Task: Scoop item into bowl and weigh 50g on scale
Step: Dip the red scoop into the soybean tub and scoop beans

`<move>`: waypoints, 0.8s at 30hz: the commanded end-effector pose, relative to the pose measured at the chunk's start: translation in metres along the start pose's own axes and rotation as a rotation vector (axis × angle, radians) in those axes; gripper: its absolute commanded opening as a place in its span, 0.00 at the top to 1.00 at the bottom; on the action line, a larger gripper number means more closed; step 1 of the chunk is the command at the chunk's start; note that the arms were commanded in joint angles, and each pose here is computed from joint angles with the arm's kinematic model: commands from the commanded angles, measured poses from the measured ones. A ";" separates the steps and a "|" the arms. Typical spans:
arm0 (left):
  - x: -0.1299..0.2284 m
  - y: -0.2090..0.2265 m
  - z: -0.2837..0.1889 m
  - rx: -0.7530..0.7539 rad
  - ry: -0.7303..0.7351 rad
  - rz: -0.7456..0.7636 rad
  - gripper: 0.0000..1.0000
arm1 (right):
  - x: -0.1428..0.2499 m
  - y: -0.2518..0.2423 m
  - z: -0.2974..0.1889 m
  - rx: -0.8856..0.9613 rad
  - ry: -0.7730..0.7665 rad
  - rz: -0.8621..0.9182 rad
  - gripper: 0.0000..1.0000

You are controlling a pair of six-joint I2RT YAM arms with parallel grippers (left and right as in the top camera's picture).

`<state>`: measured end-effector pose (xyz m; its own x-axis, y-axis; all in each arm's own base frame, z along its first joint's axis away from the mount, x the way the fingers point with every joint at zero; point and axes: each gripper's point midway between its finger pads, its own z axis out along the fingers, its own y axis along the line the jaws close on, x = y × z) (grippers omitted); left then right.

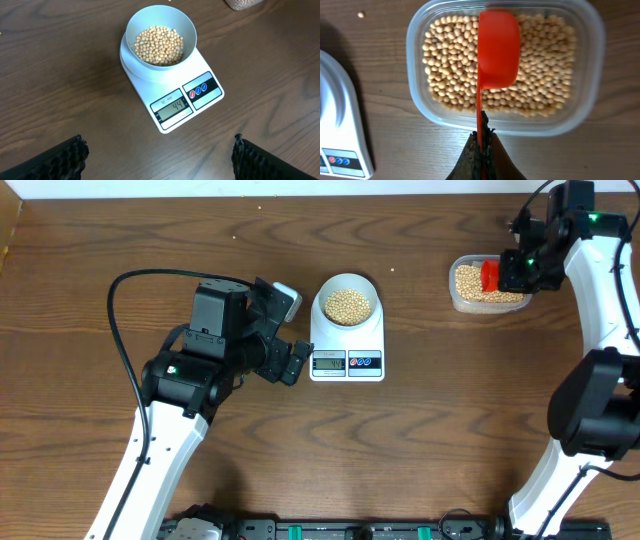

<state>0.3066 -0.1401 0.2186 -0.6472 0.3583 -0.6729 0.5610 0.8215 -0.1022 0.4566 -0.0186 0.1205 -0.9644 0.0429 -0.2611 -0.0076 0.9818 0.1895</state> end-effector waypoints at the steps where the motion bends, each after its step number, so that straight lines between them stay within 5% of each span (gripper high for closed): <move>1: 0.001 -0.003 0.001 0.014 0.001 0.003 0.06 | 0.002 0.014 0.014 -0.089 0.027 0.002 0.99; 24: 0.001 -0.003 0.001 0.013 0.002 0.003 0.05 | 0.002 0.002 -0.003 -0.318 -0.008 0.114 0.99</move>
<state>0.3066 -0.1401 0.2186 -0.6472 0.3583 -0.6729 0.5610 0.8215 -0.1022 0.4547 -0.0124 0.1239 -0.9627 0.1330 -0.2355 0.0119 0.8906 0.4546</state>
